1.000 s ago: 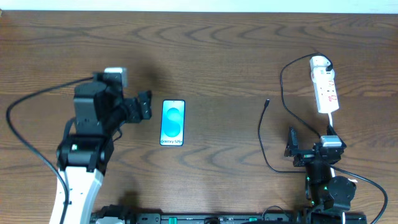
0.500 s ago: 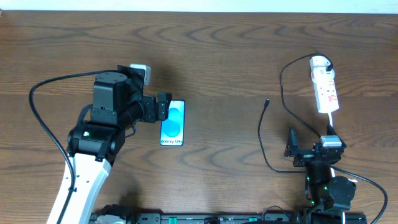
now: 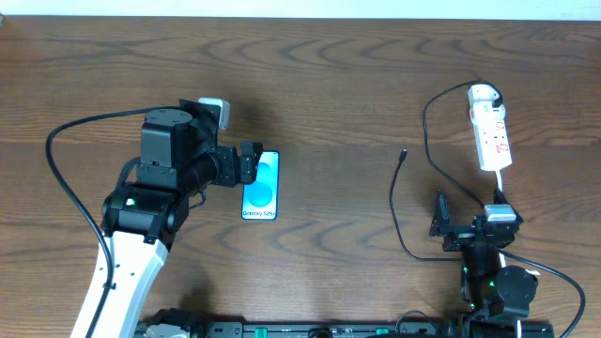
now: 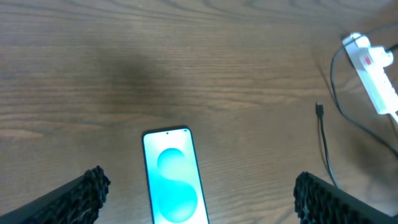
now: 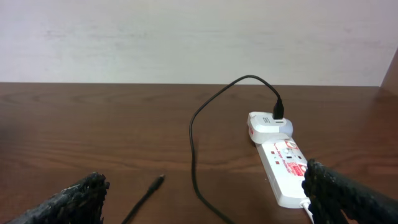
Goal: Plug charger to phone and switch on socket
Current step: 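Move the left gripper forward over the phone, then lower the left gripper and close it on the phone's bottom edge, then lift the phone with the left gripper and tilt it upright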
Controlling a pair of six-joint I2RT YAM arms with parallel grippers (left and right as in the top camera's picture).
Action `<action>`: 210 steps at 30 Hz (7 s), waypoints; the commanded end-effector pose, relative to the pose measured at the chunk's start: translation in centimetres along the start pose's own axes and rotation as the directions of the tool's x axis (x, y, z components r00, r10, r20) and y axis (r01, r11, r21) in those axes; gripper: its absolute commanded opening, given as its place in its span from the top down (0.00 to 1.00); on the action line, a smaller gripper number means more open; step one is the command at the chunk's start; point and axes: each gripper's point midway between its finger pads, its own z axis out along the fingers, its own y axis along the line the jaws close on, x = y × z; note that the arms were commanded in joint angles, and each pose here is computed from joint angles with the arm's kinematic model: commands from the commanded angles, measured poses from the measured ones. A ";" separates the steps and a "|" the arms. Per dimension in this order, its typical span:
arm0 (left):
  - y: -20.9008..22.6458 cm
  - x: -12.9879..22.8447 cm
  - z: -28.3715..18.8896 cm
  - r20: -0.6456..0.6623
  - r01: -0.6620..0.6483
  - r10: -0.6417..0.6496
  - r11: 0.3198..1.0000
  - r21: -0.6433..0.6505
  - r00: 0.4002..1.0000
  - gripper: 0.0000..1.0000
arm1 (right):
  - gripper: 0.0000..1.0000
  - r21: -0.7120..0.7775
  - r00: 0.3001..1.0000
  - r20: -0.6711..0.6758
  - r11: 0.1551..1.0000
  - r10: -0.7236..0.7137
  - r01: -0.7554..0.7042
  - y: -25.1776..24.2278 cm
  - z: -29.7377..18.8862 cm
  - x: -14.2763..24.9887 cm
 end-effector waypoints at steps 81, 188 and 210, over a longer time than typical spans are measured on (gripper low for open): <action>2.7 11.4 12.5 -0.617 0.011 -0.176 0.965 -0.262 0.767 0.02 | 0.01 -0.002 1.000 0.005 1.000 -0.012 0.012 0.0 -0.1 0.0; 3.7 18.4 16.2 -0.673 -0.041 -0.182 0.953 -0.301 0.717 0.18 | 0.01 -0.003 1.000 0.001 1.000 -0.011 0.011 0.0 0.0 0.0; 0.4 13.1 14.5 -0.581 0.039 -0.155 0.977 -0.207 0.799 0.24 | 0.01 -0.003 1.000 0.001 1.000 -0.011 0.011 0.0 0.0 0.0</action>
